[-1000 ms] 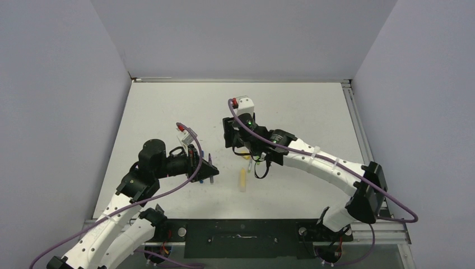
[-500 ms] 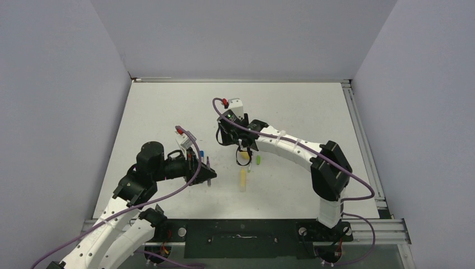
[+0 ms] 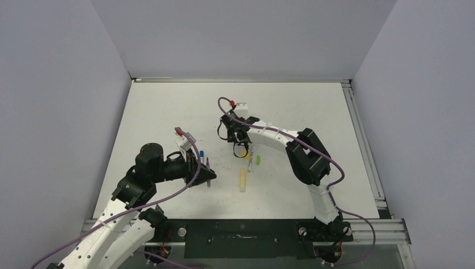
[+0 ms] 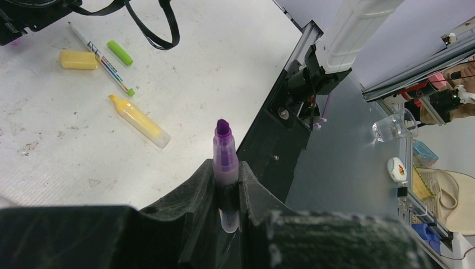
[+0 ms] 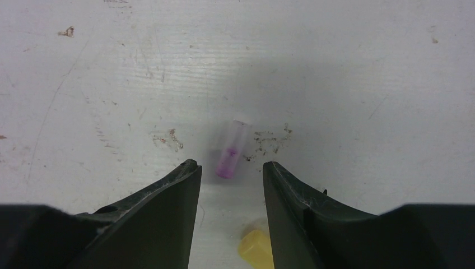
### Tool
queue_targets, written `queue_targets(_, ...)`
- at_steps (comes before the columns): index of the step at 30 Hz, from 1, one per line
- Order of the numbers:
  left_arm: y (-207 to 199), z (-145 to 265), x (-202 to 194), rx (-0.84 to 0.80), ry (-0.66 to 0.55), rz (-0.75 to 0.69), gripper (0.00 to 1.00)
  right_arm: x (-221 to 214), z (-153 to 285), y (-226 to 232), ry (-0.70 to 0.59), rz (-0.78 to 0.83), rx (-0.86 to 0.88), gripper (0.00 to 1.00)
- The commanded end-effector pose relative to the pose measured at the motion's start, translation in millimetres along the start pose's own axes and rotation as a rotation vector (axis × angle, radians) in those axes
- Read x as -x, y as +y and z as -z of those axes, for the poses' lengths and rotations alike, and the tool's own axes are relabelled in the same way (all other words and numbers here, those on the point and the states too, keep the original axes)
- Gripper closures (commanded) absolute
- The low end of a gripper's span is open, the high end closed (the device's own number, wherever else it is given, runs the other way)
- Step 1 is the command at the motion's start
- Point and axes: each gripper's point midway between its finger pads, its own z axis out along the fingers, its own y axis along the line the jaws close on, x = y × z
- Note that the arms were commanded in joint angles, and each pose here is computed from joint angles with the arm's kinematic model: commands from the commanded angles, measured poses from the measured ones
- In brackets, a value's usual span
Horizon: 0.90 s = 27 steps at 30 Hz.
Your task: Insert the pens into the pen caps
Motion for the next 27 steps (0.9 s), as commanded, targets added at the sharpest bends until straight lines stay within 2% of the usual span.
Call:
queue_targets(1,-9.4,3.9,15.3,-0.014,-0.041,-0.06,1.0,23.1,-4.7,9.0,-0.049,-0.079,0.026,0.55)
queue_targets(27,-6.0,1.7,15.4,-0.003,-0.035,-0.055,1.0,-4.8,-37.4,-1.1,0.016,-0.036,-0.035,0.67)
